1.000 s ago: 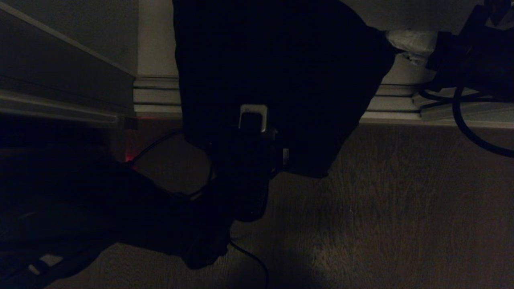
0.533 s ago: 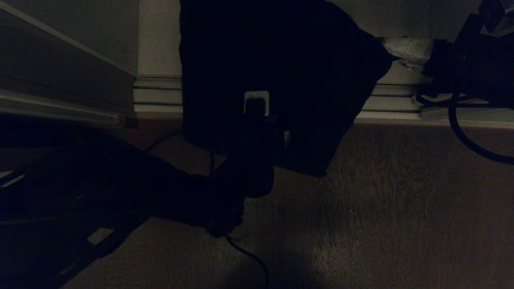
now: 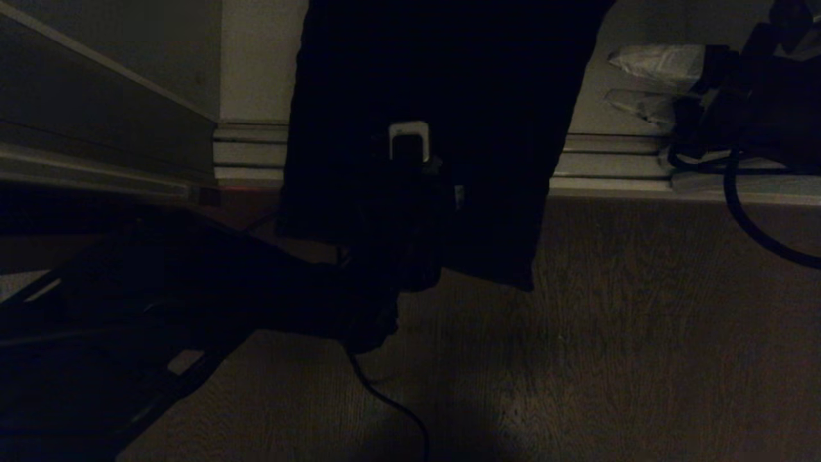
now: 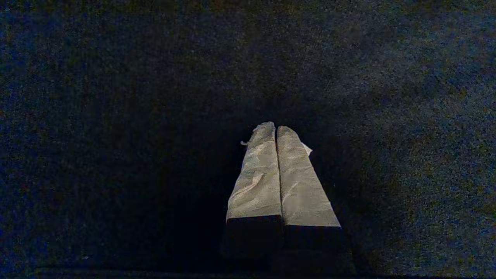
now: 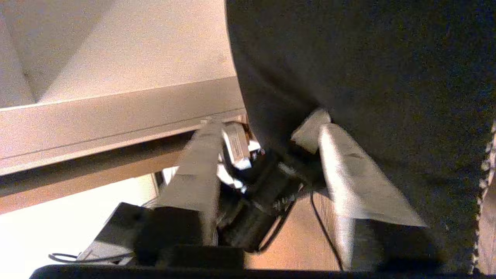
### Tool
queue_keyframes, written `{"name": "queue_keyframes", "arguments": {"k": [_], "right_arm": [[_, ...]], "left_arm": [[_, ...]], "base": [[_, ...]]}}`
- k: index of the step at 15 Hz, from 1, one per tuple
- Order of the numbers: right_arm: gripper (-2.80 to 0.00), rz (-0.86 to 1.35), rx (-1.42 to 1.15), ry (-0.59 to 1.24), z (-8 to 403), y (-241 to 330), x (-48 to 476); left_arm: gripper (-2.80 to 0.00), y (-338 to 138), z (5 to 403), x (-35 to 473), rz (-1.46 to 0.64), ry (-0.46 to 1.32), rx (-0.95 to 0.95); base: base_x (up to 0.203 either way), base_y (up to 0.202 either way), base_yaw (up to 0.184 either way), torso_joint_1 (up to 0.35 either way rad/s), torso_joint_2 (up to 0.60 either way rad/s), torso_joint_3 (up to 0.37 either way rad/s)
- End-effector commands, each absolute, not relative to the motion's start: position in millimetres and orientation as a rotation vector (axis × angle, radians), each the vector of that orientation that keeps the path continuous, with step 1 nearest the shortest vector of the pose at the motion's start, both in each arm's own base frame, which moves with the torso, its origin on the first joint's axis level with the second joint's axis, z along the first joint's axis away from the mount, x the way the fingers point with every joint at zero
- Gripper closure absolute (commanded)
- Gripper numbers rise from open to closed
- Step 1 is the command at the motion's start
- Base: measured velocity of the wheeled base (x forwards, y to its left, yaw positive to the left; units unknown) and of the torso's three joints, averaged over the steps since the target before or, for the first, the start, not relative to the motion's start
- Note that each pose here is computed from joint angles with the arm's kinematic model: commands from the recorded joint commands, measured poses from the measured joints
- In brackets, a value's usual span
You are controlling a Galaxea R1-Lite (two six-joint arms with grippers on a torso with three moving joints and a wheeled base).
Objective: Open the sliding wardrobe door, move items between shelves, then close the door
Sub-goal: Place the pillow on the lower shelf
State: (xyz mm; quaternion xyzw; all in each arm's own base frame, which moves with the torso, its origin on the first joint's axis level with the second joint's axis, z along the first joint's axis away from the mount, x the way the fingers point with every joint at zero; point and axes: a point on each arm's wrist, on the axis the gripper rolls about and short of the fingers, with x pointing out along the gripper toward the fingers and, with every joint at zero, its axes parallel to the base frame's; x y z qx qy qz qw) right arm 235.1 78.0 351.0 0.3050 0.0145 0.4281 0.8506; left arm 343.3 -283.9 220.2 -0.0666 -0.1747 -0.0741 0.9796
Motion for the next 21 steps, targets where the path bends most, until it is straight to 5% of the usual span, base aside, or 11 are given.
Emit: {"name": "queue_keyframes", "arguments": {"k": [1,12,13,21], "right_arm": [[-2.80,0.909,0.643,0.017,354,76,226],[-2.80,0.889,0.671,0.224,308,70,190],[0.00,0.883,0.674,0.243,302,71,191],[0.00,0.820,0.704,0.419,259,82,226]], "left_arm": [[0.00,-282,228,350,-0.133,-0.375,-0.148],[0.00,-284,249,383,-0.083,-0.457,-0.188],[0.00,-284,253,386,-0.073,-0.483,-0.191],[0.00,-275,286,379,0.008,-0.644,-0.268]], "base": [[0.000,0.000,0.000,0.000,0.00,0.000],[0.000,0.000,0.000,0.000,0.00,0.000],[0.000,0.000,0.000,0.000,0.00,0.000],[0.000,0.000,0.000,0.000,0.00,0.000]]}}
